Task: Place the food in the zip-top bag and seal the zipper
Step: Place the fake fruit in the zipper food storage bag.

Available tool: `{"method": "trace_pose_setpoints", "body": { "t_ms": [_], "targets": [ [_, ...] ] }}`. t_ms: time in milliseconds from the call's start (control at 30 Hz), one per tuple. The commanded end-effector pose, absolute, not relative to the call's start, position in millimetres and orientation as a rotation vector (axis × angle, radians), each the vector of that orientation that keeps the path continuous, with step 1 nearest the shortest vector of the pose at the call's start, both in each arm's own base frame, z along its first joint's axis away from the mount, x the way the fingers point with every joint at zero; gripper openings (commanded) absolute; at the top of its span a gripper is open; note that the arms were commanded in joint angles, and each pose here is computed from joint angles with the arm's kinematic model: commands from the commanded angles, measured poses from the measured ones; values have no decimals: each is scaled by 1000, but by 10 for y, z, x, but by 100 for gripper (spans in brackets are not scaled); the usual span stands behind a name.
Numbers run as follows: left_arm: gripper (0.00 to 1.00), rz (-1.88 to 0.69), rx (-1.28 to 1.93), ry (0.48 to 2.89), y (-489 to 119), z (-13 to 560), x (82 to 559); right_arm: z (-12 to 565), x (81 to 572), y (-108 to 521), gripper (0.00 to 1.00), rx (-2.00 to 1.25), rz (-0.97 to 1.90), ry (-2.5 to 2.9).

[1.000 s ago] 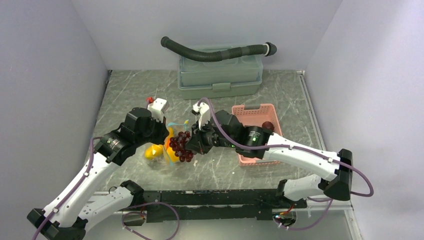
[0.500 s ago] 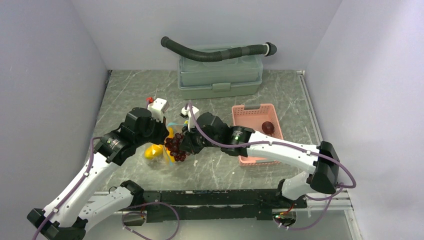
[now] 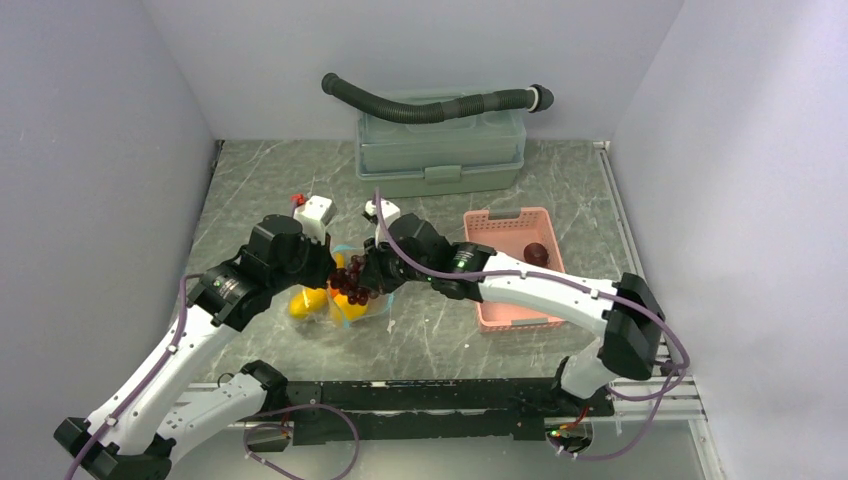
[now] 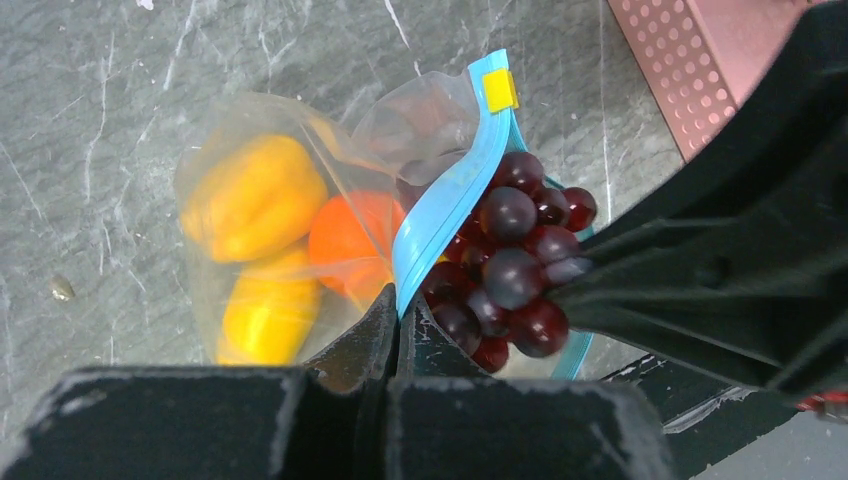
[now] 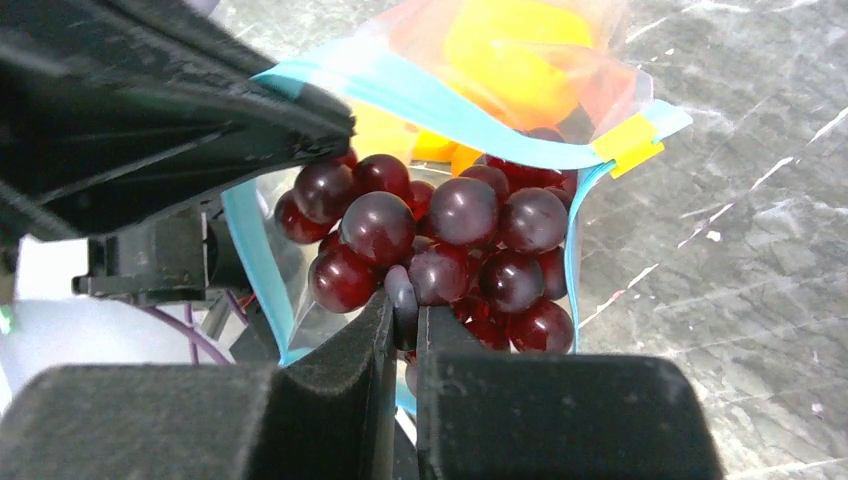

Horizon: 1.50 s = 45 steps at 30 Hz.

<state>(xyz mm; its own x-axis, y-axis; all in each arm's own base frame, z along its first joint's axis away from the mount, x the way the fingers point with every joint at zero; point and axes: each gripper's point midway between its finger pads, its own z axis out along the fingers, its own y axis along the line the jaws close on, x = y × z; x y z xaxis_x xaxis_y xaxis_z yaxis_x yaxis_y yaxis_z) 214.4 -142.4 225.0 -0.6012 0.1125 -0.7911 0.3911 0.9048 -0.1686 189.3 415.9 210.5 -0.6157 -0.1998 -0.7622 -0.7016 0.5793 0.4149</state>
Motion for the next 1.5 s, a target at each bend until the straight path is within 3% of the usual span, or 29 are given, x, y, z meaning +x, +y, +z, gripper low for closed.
{"method": "trace_pose_setpoints", "body": {
  "t_ms": [0, 967, 1000, 1100, 1467],
  "targets": [
    [0, -435, 370, 2163, -1450, 2331, 2144, 2515, 2085, 4427, 0, -608, 1069, 2016],
    [0, -432, 367, 2161, -1446, 2333, 2150, 1987, 2593, 4911, 0, -263, 1008, 2204],
    [0, -431, 367, 2162, -1445, 2330, 2150, 2004, 2599, 4899, 1, -251, 1009, 2201],
    [0, -429, 363, 2161, -1440, 2333, 2154, 2055, 2591, 4855, 25, -232, 1011, 2187],
    [0, -412, 351, 2164, -1415, 2328, 2165, 2338, 2484, 4581, 52, -229, 1020, 2131]
  ]
}}
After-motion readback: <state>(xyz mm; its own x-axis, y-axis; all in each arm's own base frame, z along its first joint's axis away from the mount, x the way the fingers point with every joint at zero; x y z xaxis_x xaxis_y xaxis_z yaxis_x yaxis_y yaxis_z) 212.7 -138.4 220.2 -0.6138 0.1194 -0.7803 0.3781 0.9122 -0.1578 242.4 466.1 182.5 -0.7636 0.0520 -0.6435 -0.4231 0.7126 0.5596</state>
